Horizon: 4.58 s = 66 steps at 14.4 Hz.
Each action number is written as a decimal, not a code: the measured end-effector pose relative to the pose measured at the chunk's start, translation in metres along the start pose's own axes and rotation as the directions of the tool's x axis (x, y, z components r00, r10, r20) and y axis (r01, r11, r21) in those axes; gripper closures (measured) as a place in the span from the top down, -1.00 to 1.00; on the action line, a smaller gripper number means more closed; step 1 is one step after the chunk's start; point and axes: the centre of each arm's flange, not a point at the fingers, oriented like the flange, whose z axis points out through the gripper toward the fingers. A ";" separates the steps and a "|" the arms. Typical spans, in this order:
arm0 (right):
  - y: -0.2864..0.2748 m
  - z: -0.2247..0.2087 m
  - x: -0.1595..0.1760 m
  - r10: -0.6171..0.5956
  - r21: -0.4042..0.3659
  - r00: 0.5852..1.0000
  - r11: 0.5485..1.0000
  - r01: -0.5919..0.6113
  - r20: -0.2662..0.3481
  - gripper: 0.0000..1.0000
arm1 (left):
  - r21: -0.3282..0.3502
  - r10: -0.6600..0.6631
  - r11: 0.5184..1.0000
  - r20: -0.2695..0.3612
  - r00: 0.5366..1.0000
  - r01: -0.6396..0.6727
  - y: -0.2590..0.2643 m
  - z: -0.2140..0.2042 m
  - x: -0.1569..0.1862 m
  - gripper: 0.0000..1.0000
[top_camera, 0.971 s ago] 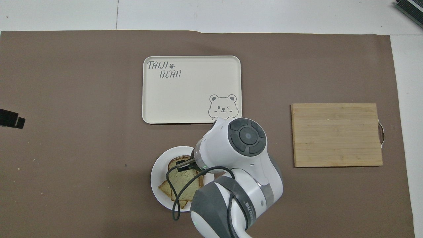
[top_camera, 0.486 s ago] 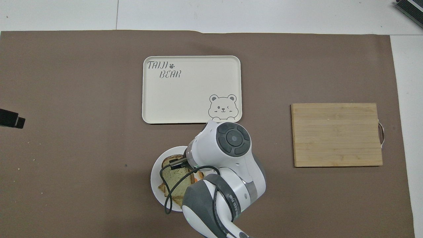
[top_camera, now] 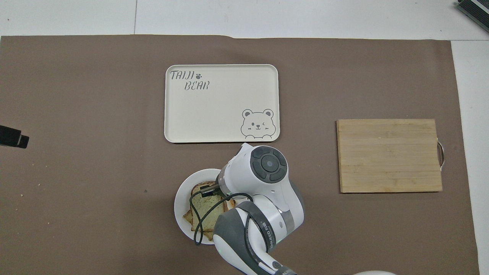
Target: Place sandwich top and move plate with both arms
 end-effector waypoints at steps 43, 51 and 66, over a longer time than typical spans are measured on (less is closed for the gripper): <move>0.261 -0.381 -0.009 0.271 -0.303 0.874 0.862 -0.408 -0.404 1.00 | 0.000 0.000 1.000 0.000 1.000 0.000 0.000 0.000 0.000 1.00; 0.339 -0.436 -0.064 0.346 -0.315 0.872 0.832 -0.456 -0.347 1.00 | 0.000 0.001 1.000 0.000 1.000 -0.001 0.000 0.000 0.000 1.00; 0.319 -0.439 -0.068 0.251 -0.355 0.925 0.869 -0.345 -0.286 1.00 | -0.297 0.039 0.954 -0.033 0.999 -0.047 0.046 0.061 -0.003 1.00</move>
